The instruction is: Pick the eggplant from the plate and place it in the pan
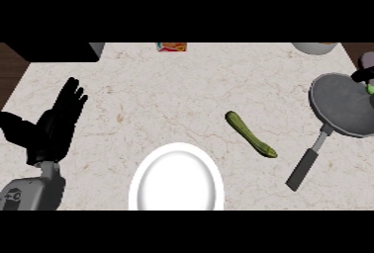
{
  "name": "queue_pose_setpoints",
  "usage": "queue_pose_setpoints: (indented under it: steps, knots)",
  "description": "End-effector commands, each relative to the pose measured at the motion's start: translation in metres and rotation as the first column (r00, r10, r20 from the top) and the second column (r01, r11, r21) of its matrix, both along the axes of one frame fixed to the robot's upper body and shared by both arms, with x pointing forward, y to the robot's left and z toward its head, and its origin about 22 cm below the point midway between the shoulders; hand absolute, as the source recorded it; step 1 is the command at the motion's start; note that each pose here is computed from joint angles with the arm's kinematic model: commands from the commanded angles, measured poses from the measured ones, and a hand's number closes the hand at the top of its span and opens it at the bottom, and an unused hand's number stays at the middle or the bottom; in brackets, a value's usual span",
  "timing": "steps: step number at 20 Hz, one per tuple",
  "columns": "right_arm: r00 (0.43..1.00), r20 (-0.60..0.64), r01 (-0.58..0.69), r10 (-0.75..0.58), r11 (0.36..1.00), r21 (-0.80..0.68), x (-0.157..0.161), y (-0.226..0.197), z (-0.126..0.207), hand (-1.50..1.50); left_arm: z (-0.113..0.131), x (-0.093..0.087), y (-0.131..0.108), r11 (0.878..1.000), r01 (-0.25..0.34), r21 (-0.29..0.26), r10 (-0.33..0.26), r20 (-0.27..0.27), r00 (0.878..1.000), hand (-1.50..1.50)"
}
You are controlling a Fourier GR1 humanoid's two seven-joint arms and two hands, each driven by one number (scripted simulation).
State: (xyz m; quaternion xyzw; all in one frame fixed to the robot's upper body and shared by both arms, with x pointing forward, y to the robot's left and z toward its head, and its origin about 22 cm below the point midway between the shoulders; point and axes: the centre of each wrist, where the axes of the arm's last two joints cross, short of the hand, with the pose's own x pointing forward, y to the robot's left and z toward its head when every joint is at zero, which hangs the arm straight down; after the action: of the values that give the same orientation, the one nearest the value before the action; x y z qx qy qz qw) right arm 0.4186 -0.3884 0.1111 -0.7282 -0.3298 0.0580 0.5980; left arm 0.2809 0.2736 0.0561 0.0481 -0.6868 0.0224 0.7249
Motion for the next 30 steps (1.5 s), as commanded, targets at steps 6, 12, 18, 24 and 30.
queue_pose_setpoints:
  steps: [6,12,18,24,30]
  knots:
    - [0.998,-0.065,0.017,-0.013,0.998,0.061,-0.044,-0.050,-0.050,1.50,0.006,-0.003,0.004,0.999,0.033,-0.002,-0.033,0.035,0.999,0.00]
    - [0.985,-0.017,0.166,-0.169,0.938,0.305,-0.078,-0.062,-0.096,-1.50,-0.004,-0.005,0.001,1.000,0.015,0.008,-0.015,0.027,1.000,0.00]
    - [0.995,0.058,0.062,-0.086,0.942,0.330,-0.081,-0.064,-0.098,-1.50,0.015,-0.002,-0.005,1.000,0.030,-0.008,-0.030,0.019,0.999,0.00]
    - [0.918,0.379,-0.019,-0.121,0.938,0.347,-0.079,-0.067,-0.082,-1.50,0.013,0.007,-0.012,1.000,0.009,-0.004,-0.008,0.013,1.000,0.00]
    - [0.805,0.571,-0.104,-0.160,0.909,0.403,-0.109,-0.078,-0.088,-1.50,-0.011,-0.007,0.025,0.999,-0.031,0.008,0.031,-0.020,0.999,0.00]
